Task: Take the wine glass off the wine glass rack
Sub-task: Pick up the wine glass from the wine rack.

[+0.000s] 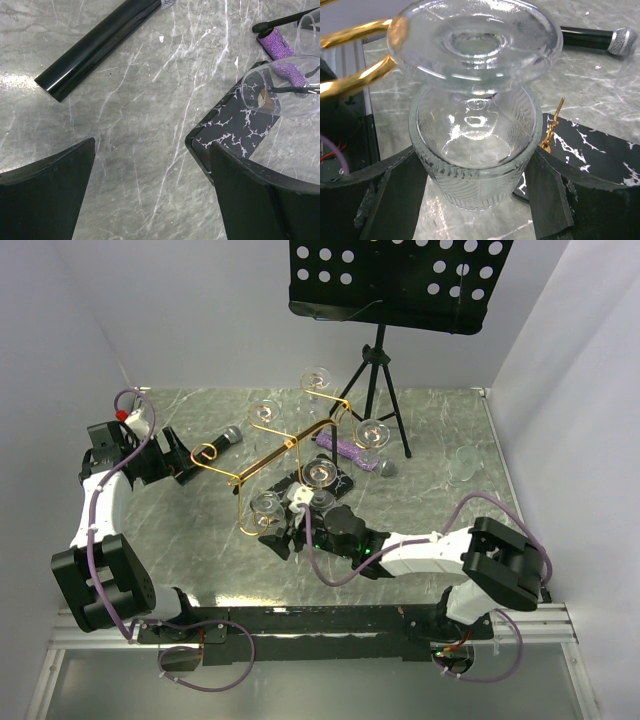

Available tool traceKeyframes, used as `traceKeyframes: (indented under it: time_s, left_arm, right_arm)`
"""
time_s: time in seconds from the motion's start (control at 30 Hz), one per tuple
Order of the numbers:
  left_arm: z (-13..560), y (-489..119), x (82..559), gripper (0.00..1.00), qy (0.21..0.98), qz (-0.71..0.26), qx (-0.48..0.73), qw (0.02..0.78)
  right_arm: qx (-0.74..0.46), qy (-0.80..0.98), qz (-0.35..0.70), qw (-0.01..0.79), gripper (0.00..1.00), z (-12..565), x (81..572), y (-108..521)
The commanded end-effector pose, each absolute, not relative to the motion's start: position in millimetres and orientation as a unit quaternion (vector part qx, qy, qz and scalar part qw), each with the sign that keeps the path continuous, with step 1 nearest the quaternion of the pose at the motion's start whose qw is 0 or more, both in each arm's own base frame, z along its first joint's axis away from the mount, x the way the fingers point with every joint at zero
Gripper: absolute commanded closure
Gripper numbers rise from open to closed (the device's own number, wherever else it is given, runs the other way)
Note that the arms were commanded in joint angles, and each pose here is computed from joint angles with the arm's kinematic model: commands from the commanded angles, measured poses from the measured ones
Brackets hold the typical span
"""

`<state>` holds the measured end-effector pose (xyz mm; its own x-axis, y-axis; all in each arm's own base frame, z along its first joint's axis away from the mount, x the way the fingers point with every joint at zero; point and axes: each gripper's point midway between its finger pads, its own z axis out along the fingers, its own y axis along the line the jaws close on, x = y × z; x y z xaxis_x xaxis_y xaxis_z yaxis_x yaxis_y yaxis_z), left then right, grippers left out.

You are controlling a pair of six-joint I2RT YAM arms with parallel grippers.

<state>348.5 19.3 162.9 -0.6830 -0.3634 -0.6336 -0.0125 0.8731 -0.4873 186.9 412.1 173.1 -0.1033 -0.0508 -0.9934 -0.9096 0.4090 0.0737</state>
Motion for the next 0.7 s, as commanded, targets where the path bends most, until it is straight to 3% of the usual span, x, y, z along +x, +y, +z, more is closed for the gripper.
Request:
traceKeyframes:
  time_s: [0.0, 0.67]
  left_arm:
    - [172.1, 15.7, 355.2, 0.0, 0.881, -0.237, -0.097, 0.398]
    - [181.0, 25.4, 362.7, 0.0, 0.884, -0.201, -0.087, 0.414]
  right_arm:
    - [-0.357, 0.574, 0.418, 0.606, 1.0, 227.3, 180.8, 405.5]
    - [-0.408, 0.581, 0.395, 0.583, 1.0, 211.5, 154.2, 361.3]
